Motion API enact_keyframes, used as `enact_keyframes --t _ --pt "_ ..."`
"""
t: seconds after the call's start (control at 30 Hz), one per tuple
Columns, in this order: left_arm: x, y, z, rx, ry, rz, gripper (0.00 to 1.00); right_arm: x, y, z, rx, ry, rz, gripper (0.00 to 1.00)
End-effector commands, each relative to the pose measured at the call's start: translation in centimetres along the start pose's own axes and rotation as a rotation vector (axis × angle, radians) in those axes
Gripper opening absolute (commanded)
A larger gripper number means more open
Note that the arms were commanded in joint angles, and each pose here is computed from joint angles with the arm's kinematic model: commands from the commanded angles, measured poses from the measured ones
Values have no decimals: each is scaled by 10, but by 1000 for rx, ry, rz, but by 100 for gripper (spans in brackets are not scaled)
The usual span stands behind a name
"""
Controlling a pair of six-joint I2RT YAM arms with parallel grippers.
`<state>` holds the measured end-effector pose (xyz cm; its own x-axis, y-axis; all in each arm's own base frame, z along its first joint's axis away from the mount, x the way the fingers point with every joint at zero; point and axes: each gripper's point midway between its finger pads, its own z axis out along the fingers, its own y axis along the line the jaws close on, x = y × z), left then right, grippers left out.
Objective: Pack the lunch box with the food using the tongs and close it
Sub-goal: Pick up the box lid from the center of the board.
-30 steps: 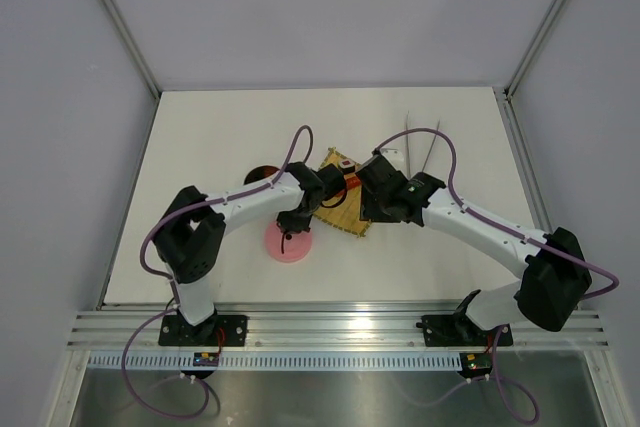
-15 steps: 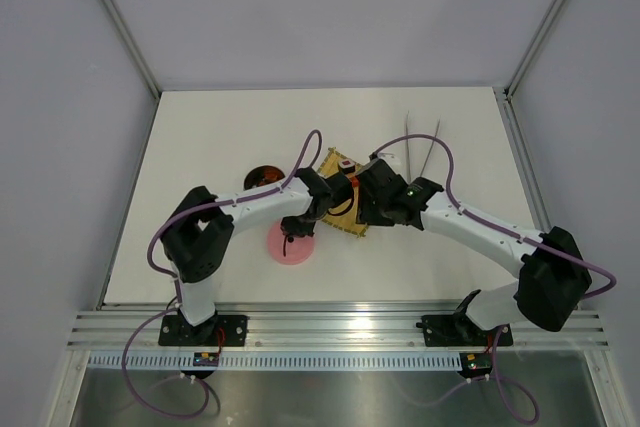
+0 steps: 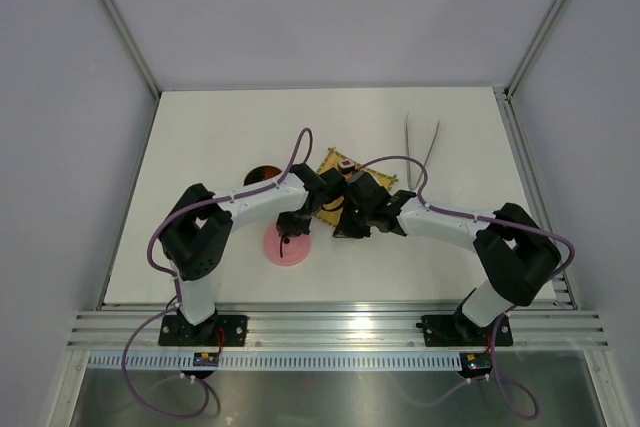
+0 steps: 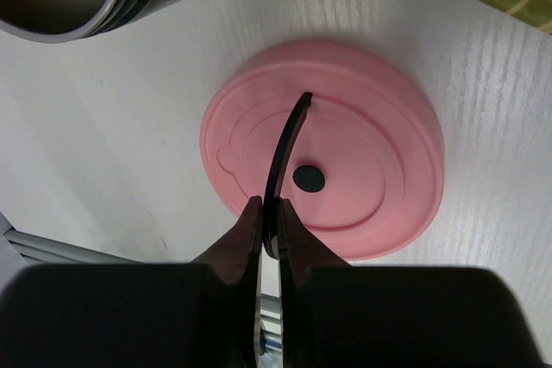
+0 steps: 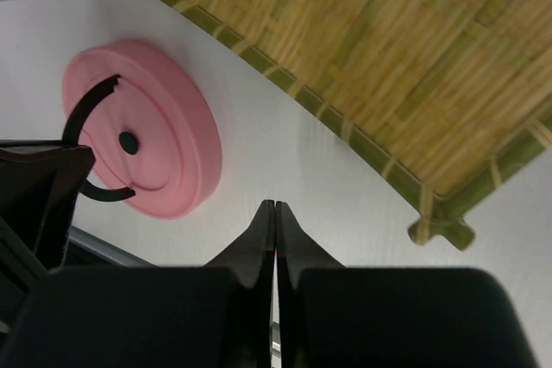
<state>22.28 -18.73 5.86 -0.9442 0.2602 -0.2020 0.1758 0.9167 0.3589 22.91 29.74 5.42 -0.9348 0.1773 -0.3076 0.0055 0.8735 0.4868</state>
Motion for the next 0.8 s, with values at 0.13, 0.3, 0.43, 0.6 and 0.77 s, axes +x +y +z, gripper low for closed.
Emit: enact_keyframes --t 0.13,0.3,0.43,0.6,0.77 --pt "-11 -34 -17 153 -69 -45 0 18 23 35 -114 76 86 0" --pt "-10 -42 -20 204 -70 -71 0 18 24 37 -134 61 122 0" --pt "-8 -44 -19 231 -81 -97 0 15 24 27 -148 34 132 0" --pt "-11 -31 -20 227 -120 -163 0 15 7 18 -114 -17 174 0" --pt "-13 -28 -21 235 -149 -212 0 10 5 7 -137 -73 200 0"
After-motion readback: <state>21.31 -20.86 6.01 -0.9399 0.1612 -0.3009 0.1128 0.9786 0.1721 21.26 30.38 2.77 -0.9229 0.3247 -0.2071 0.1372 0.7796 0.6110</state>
